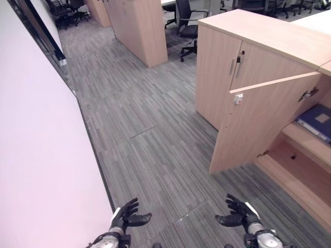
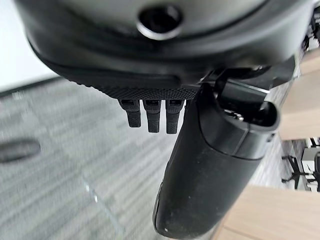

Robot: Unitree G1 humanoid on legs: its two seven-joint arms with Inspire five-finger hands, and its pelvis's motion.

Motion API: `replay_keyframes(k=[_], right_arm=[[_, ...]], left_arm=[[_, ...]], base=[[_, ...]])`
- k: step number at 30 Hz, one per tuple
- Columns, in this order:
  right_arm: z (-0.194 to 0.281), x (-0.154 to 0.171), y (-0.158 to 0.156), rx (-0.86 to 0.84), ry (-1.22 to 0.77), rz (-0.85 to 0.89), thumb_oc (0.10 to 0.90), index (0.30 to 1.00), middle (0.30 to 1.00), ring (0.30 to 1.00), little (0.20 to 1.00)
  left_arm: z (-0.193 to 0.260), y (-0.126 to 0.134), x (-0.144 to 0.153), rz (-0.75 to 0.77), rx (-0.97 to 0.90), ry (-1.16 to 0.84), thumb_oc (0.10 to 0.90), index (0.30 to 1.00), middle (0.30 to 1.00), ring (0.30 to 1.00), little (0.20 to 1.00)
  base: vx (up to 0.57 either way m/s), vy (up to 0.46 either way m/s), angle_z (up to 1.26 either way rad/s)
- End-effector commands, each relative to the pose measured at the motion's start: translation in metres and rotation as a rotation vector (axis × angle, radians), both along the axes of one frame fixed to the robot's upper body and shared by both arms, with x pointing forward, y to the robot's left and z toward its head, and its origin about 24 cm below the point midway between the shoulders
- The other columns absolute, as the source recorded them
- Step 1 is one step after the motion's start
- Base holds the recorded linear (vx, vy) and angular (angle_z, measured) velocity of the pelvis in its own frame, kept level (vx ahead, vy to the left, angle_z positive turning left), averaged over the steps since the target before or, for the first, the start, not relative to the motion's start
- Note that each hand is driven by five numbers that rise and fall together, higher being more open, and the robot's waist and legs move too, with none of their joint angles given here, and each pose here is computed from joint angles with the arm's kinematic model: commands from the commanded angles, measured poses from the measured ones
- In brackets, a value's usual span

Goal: Put the empty folder in the office cabinet

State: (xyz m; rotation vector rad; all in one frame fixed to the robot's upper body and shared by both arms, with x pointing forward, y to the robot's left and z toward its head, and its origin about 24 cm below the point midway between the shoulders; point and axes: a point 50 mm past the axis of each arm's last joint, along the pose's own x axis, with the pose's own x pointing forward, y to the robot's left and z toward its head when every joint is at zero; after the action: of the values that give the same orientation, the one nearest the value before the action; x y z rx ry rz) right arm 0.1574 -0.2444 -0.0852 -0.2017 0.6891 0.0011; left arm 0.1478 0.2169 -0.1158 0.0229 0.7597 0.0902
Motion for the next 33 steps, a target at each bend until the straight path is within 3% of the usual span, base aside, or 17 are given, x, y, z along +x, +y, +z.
replay_keyframes(k=[1,9,16,28,33], right_arm=[[0.029,0.042,0.034,0.107,-0.235,0.056,0.800,0.900,0.900,0.900,0.900],[0.039,0.048,0.021,0.056,-0.264,0.100,0.800,0.900,0.900,0.900,0.900],[0.042,0.048,0.016,0.024,-0.263,0.115,0.800,0.900,0.900,0.900,0.900],[0.034,0.051,0.036,0.021,-0.242,0.192,0.800,0.900,0.900,0.900,0.900],[0.029,0.050,0.051,0.064,-0.232,0.197,0.800,0.900,0.900,0.900,0.900]], left_arm=[[0.028,0.031,0.041,0.015,0.107,-0.157,0.800,0.900,0.900,0.900,0.900],[0.006,0.021,0.022,0.096,0.048,-0.057,0.800,0.900,0.900,0.900,0.900],[-0.003,0.009,0.018,0.058,0.036,-0.004,0.800,0.900,0.900,0.900,0.900],[-0.012,0.010,0.008,0.009,0.063,0.071,0.800,0.900,0.900,0.900,0.900],[-0.002,0.018,0.018,0.007,0.100,0.009,0.800,0.900,0.900,0.900,0.900]], base=[[0.08,-0.250,0.10],[0.07,-0.237,0.04],[0.01,-0.138,0.14],[0.14,0.069,-0.16],[0.13,0.172,-0.31]])
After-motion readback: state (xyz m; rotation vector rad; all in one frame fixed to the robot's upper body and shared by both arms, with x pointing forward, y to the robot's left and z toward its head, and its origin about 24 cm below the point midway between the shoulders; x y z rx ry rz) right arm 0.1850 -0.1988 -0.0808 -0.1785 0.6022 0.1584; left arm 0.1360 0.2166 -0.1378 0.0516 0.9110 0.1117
